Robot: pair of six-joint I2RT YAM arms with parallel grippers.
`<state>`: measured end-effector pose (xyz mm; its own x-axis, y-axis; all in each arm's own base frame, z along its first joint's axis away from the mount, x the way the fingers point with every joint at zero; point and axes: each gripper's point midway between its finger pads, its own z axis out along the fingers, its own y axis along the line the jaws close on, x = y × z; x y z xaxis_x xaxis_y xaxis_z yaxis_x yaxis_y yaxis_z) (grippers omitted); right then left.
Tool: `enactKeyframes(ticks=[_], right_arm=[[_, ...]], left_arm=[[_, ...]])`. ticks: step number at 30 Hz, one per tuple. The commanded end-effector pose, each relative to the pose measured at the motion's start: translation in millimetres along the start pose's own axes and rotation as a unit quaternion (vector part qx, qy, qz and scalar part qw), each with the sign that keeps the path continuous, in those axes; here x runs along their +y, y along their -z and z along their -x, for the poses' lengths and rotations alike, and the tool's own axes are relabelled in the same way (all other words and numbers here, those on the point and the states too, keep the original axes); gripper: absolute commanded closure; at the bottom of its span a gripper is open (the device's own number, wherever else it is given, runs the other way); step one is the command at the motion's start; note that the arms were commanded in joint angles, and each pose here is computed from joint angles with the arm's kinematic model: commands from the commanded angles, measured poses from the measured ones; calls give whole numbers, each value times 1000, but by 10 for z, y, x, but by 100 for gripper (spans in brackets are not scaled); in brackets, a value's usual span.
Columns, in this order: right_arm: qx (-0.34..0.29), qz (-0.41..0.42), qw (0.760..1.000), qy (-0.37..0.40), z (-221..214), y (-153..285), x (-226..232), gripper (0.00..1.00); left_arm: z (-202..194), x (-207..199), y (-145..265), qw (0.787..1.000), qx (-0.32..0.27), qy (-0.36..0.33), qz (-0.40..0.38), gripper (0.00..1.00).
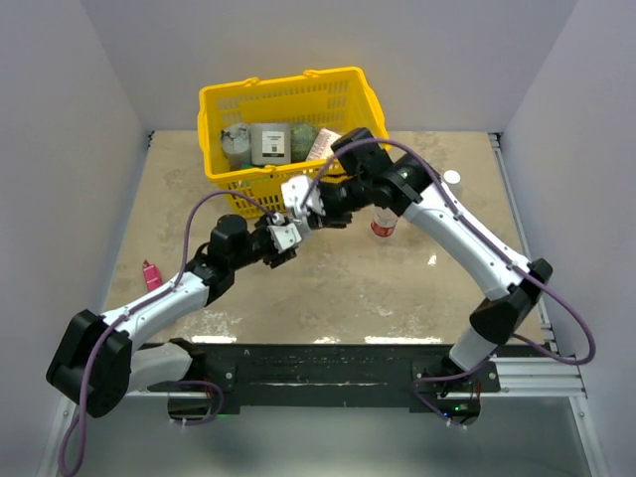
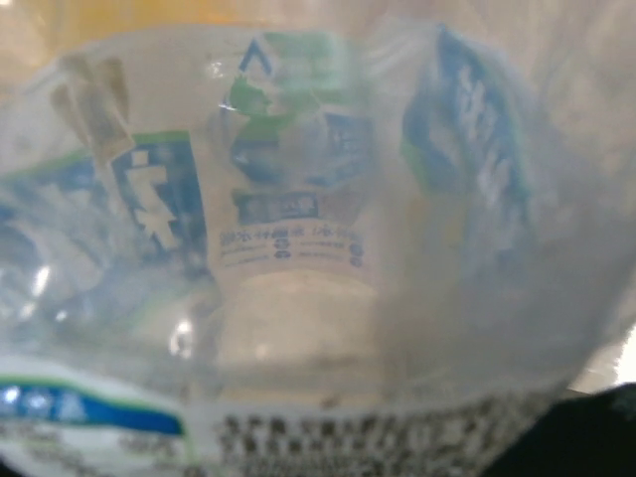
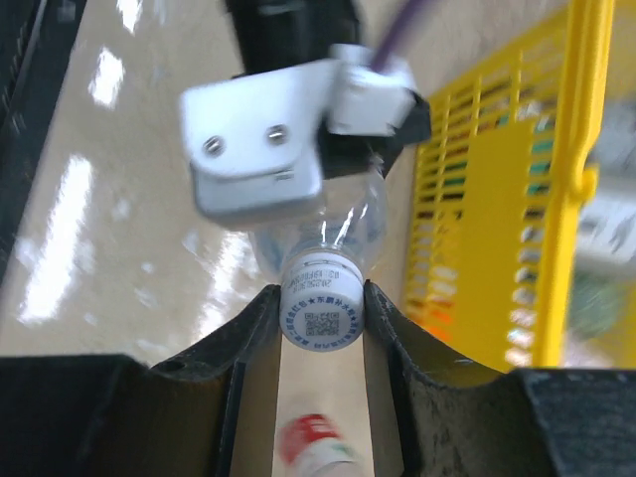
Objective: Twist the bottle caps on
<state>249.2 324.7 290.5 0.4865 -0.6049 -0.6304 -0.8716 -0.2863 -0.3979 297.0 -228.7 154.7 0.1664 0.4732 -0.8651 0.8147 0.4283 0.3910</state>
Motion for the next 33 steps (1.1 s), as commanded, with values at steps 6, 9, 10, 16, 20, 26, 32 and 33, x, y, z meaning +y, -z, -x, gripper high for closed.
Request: enactKeyframes(ticks=[6, 9, 10, 16, 20, 26, 32, 33], right_arm=[[-20, 37, 786, -617, -310, -527, -68, 100], [-30, 48, 782, -621, -282, -572, -106, 100], [-31, 51, 782, -620, -289, -616, -128, 100], [-86, -4, 863, -497, 7, -46, -636, 24], [-88, -71, 945, -306, 133, 585, -776, 14], [-80, -93, 992, 27, 195, 620, -291, 20], [-79, -49, 980, 177, 329, 484, 159, 25], [-78, -45, 978, 189, 332, 467, 178, 25]], left_arm=[[331, 1299, 447, 922, 17, -49, 385, 100], [164, 1356, 480, 908, 65, -84, 405, 100], [128, 1367, 505, 905, 72, -82, 412, 100], [-115, 1185, 440, 924, 93, -57, 366, 100], [-266, 742, 305, 968, 86, -33, 234, 100], [-18, -6, 203, 1000, -2, 7, -6, 100], [93, -181, 105, 996, -9, 13, -91, 100], [123, -153, 85, 996, -12, 8, -91, 100]])
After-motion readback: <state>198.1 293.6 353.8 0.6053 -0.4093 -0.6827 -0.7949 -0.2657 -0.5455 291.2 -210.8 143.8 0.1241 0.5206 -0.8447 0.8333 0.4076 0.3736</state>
